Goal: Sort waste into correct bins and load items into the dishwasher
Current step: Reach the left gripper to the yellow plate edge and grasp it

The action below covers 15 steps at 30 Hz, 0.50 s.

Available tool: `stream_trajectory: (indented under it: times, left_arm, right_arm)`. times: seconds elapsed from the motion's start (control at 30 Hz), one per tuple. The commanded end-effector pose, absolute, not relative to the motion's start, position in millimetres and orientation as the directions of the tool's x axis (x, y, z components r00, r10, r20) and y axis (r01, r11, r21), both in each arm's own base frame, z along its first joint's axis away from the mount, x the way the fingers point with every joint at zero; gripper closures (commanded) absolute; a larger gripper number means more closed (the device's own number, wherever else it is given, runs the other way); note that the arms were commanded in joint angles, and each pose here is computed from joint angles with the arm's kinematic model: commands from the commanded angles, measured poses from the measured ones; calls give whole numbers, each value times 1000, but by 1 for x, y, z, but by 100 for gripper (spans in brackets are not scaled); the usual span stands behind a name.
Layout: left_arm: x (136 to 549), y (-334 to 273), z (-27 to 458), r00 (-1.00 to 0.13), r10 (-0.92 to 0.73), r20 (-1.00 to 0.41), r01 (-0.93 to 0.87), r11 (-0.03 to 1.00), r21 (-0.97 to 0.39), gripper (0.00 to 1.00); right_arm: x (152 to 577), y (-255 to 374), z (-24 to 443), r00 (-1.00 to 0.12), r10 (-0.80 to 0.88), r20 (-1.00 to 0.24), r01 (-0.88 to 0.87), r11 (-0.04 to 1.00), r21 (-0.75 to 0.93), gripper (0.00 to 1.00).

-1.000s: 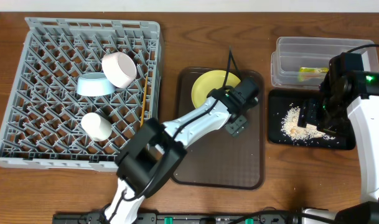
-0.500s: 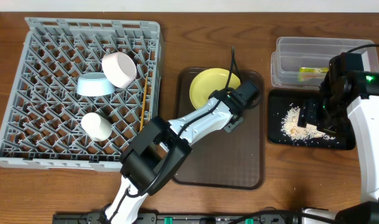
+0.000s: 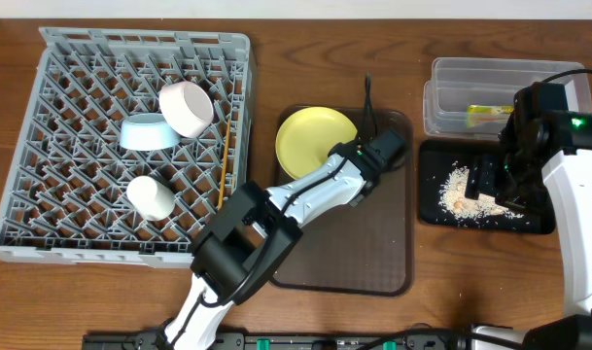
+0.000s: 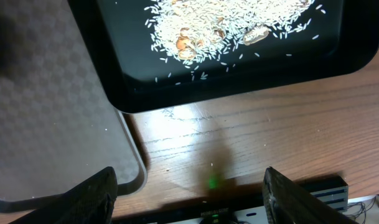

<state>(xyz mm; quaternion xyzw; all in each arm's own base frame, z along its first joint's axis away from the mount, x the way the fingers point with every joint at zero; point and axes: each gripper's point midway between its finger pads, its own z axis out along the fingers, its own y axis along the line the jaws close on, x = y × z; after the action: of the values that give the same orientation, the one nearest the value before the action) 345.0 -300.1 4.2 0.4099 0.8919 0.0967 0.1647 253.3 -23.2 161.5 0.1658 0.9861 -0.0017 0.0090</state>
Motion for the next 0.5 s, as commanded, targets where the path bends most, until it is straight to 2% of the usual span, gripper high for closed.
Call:
stream_trajectory:
  times: [0.0, 0.27, 0.47]
  left_arm:
    - [349, -284, -6, -615, 774, -153, 678, 618, 399, 92]
    - [345, -281, 33, -603, 778, -176, 666, 612, 426, 92]
    - [344, -279, 83, -602, 753, -264, 631, 652, 421, 92]
  right_arm:
    - [255, -27, 170, -938, 343, -52, 343, 939, -6, 27]
    - [255, -27, 170, -938, 343, -52, 343, 939, -6, 28]
    - [255, -27, 170, -938, 343, -52, 344, 939, -6, 28]
